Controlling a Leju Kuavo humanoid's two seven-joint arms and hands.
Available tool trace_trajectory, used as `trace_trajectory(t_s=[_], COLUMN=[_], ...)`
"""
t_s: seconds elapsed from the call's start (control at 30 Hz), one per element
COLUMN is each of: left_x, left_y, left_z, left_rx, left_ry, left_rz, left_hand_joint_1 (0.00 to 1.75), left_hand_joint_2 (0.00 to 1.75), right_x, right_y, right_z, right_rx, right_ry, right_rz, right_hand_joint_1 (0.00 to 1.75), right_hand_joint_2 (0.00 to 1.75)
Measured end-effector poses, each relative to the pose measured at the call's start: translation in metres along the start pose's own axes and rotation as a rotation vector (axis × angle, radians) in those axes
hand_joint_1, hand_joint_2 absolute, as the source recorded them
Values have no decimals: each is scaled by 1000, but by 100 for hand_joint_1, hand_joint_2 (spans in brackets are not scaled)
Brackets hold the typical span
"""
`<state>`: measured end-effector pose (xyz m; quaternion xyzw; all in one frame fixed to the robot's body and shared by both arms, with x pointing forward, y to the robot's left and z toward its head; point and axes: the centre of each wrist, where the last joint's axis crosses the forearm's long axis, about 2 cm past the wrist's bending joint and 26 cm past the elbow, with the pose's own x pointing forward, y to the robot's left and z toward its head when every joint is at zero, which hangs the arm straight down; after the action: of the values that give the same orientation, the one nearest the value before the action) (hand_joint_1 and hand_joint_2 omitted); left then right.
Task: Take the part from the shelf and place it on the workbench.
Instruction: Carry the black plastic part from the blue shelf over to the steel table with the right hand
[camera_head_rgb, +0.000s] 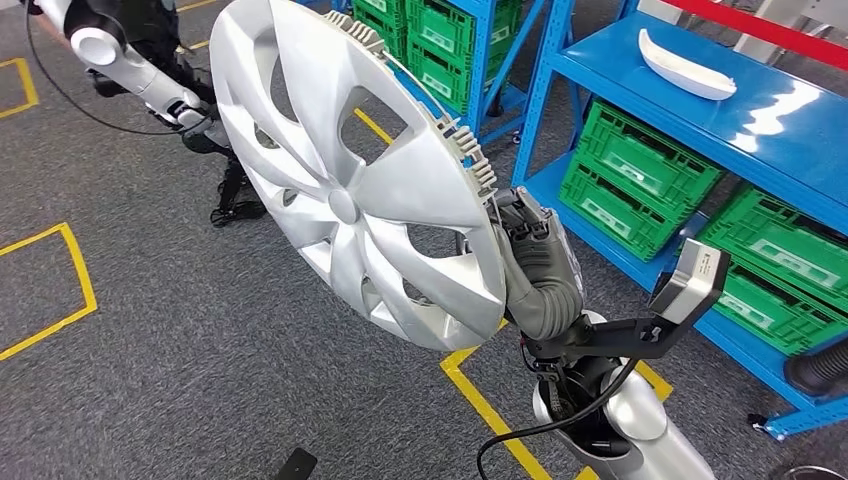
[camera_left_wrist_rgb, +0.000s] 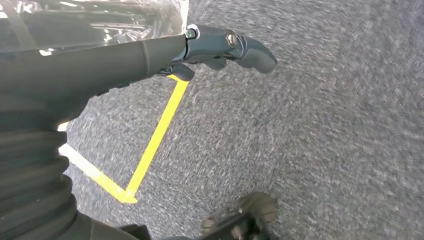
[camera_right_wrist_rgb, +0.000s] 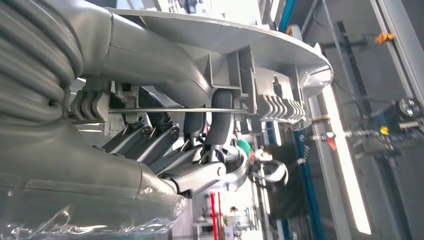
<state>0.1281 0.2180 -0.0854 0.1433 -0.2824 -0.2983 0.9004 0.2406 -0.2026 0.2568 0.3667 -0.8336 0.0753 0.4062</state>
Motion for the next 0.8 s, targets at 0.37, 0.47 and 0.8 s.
trace_trajectory(t_s=[0.37,0.47,0.8], left_x=[1,3,5], left_y=[0,0,-2], left_z=[0,0,0], left_rx=[4,8,6], left_ry=[8,7,28], left_rz=[15,20,41], left_hand_joint_1=[0,0,0], left_hand_joint_2=[175,175,175], right_x=[0,1,0], right_y=[1,0,-1], right_z=[-2,-3,-2], right_rx=[4,5,-2], right_ry=[4,3,15], right_rz=[2,4,-7], right_hand_joint_1=[175,175,175], right_hand_joint_2=[175,175,175])
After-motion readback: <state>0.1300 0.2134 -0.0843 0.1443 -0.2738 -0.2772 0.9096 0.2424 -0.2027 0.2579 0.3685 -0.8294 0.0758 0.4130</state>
